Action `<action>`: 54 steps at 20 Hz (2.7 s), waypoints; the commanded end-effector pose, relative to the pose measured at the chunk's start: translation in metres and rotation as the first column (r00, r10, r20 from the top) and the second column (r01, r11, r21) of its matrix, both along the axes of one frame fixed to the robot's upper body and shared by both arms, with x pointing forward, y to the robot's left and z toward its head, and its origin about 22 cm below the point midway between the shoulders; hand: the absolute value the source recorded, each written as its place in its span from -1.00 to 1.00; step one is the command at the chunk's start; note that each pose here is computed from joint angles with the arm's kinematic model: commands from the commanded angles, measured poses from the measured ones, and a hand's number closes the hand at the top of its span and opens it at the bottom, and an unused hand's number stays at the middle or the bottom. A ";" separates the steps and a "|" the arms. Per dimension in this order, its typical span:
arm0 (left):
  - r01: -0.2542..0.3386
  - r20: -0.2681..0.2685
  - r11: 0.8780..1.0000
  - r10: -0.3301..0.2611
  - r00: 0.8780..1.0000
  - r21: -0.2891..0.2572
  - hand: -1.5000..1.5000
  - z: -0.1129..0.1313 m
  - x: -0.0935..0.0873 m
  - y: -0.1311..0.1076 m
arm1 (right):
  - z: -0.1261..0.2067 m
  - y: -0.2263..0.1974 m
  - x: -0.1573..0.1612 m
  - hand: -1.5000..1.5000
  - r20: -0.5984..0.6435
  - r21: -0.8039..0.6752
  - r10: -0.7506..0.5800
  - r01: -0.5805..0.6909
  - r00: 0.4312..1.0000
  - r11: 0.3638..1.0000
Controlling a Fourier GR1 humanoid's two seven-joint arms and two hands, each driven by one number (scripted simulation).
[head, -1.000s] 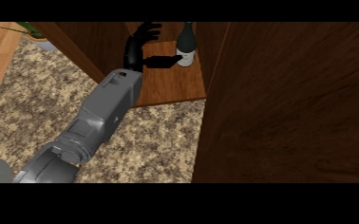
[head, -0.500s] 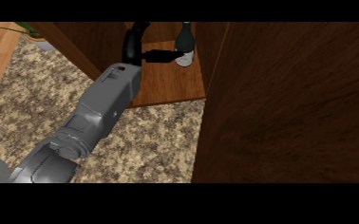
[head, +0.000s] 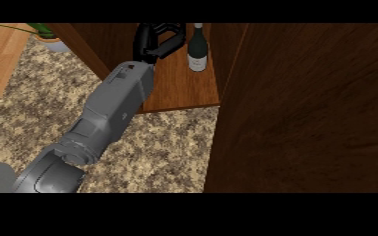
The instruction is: Pick up the wine, place it into the cabinet and close the cabinet
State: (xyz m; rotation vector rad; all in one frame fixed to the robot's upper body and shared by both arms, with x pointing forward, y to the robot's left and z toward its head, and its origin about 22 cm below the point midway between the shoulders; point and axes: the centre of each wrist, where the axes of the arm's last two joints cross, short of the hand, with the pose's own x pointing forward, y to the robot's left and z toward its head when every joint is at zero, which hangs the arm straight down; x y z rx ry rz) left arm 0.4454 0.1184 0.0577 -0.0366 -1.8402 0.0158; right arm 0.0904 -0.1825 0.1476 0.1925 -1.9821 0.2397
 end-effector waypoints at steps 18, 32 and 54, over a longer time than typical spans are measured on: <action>0.199 0.004 0.972 -0.200 0.980 -0.128 -1.00 0.001 -0.011 -0.034 | 0.033 -0.012 -0.023 -1.00 -0.065 0.058 -0.042 0.046 0.997 0.997; 0.336 -0.026 0.901 -0.356 0.934 -0.274 -1.00 -0.041 -0.058 -0.030 | 0.041 -0.015 -0.027 -1.00 -0.065 0.064 -0.059 0.063 0.996 0.996; 0.289 -0.019 0.880 -0.319 0.948 -0.377 -1.00 -0.076 -0.206 0.043 | 0.047 -0.020 -0.029 -1.00 -0.043 -0.049 0.010 -0.012 0.999 0.999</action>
